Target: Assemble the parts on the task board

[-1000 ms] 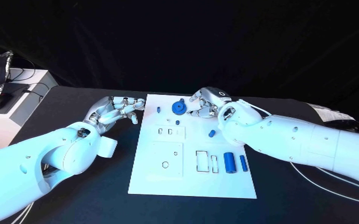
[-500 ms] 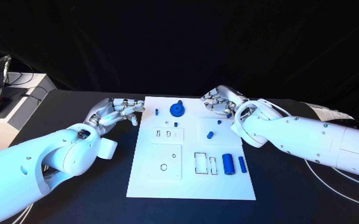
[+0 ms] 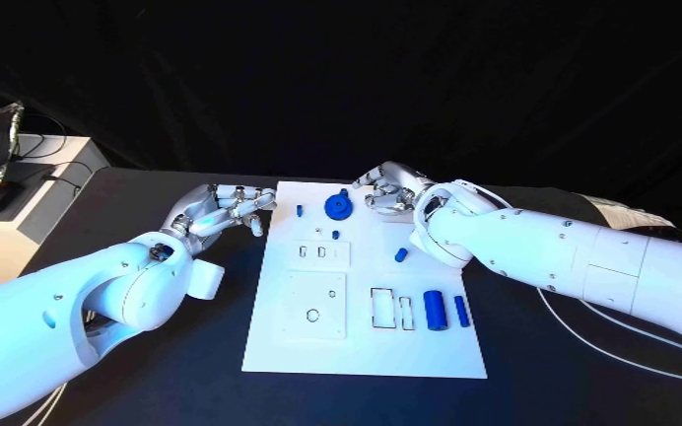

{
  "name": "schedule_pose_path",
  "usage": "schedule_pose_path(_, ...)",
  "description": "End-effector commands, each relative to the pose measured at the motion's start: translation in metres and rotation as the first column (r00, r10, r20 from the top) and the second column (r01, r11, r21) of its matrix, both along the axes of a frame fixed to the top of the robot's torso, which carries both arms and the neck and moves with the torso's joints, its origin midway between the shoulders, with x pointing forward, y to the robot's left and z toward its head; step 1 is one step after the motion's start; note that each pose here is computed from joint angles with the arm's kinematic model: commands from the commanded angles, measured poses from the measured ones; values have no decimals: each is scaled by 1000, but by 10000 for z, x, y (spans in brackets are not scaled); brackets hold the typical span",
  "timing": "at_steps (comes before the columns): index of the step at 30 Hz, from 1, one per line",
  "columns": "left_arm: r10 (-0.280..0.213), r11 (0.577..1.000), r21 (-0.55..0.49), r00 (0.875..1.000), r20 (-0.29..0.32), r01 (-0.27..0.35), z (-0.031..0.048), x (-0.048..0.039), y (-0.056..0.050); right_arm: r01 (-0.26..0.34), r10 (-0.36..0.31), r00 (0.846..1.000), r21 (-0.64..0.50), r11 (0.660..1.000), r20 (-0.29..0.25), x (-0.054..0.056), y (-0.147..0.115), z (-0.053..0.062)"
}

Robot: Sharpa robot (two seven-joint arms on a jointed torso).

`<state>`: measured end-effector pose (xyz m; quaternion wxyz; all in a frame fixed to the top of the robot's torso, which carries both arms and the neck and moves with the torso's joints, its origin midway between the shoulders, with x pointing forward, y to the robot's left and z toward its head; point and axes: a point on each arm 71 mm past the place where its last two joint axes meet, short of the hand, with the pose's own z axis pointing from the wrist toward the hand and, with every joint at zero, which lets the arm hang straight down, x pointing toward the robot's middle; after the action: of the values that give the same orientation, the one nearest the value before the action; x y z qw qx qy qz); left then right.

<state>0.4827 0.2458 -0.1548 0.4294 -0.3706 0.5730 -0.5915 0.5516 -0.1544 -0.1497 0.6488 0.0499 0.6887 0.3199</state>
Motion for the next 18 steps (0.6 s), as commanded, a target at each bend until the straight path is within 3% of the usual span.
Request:
schedule_pose_path(1, -24, 1000, -7, 1000, 6, 24, 10, -5, -41, 13, -15, 999, -51, 999, -43, 27, 37, -60)
schedule_pose_path(18, -28, 1000, -8, 1000, 5, 28, 3, 4, -55, 8, -14, 998, -92, 996, -60, 82, 211, -124)
